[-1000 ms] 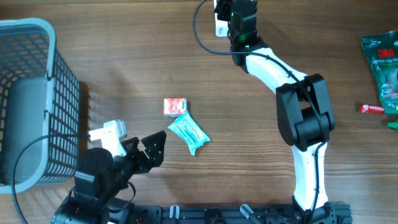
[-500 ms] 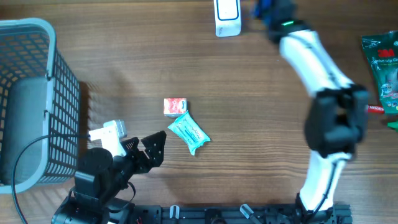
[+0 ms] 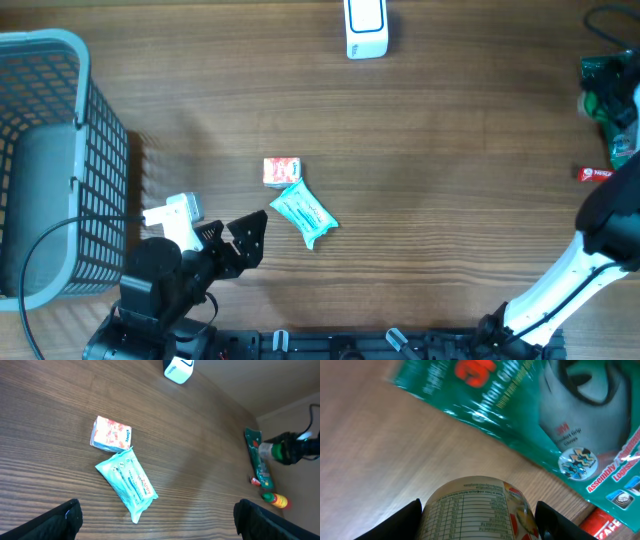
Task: Scan the item barcode
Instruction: 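Carry the jar to the right edge and release it, then move the right gripper to the teal wet-wipes pack and grasp it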
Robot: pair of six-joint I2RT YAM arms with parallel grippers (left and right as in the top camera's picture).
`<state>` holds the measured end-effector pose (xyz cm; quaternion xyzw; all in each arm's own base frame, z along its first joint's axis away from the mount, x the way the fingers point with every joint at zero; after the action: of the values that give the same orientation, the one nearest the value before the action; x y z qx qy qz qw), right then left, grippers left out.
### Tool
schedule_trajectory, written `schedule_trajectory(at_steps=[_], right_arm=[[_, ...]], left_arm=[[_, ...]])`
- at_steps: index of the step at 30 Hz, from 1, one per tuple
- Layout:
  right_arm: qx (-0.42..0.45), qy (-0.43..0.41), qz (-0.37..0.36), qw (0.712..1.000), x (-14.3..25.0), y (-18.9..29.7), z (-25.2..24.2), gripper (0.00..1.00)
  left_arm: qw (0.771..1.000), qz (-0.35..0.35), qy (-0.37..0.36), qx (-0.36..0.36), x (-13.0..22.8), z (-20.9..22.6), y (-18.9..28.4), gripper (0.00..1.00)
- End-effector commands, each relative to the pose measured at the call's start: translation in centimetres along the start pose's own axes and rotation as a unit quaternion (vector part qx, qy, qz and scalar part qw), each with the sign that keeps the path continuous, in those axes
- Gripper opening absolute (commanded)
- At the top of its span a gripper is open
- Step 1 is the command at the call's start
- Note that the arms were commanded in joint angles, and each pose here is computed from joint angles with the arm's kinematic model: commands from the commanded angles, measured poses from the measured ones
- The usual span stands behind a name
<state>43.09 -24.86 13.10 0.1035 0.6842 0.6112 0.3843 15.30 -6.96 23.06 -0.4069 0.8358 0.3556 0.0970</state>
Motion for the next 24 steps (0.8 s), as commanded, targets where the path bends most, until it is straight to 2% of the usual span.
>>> schedule_trajectory(at_steps=[1, 7, 8, 9, 10, 15, 18, 24], right_arm=[[-0.034, -0.019, 0.048, 0.998, 1.5, -2.9, -0.1, 0.67], [0.006, -0.029, 0.064, 0.998, 2.2, -4.6, -1.9, 0.76], [0.013, -0.029, 0.061, 0.998, 2.0, -4.5, -2.2, 0.80], [0.028, -0.033, 0.053, 0.998, 1.4, -3.7, -2.9, 0.97], [0.030, -0.035, 0.049, 0.998, 1.0, -2.9, -3.2, 1.00], [0.014, -0.065, 0.030, 0.997, -1.2, 2.4, -2.8, 1.00], [-0.033, -0.082, 0.018, 0.996, -1.8, 6.3, -0.9, 1.00], [-0.058, -0.102, -0.054, 0.992, -2.0, 14.1, 3.4, 1.00]], left_arm=[[1.000, -0.001, -0.012, 0.000, 0.0, -0.1, 0.0, 1.00], [1.000, -0.001, -0.012, 0.000, 0.0, -0.1, 0.0, 1.00], [1.000, -0.001, -0.012, 0.000, 0.0, -0.1, 0.0, 1.00], [1.000, -0.001, -0.012, 0.000, 0.0, -0.1, 0.0, 1.00], [1.000, -0.001, -0.012, 0.000, 0.0, -0.1, 0.0, 1.00], [1.000, -0.001, -0.012, 0.000, 0.0, -0.1, 0.0, 1.00], [1.000, -0.001, -0.012, 0.000, 0.0, -0.1, 0.0, 1.00], [1.000, -0.001, -0.012, 0.000, 0.0, -0.1, 0.0, 1.00]])
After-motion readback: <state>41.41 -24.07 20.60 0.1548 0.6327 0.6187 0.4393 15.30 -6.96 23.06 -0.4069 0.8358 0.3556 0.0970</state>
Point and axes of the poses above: each gripper's point midway between its finger pads, its own y axis back along the fingers, its own z axis along the line the jaws close on, x = y × z, the point moved 5 cm from there along y, back along the fingers, and after that the axes turned 12 degrees about y, right-handed, at the moved point
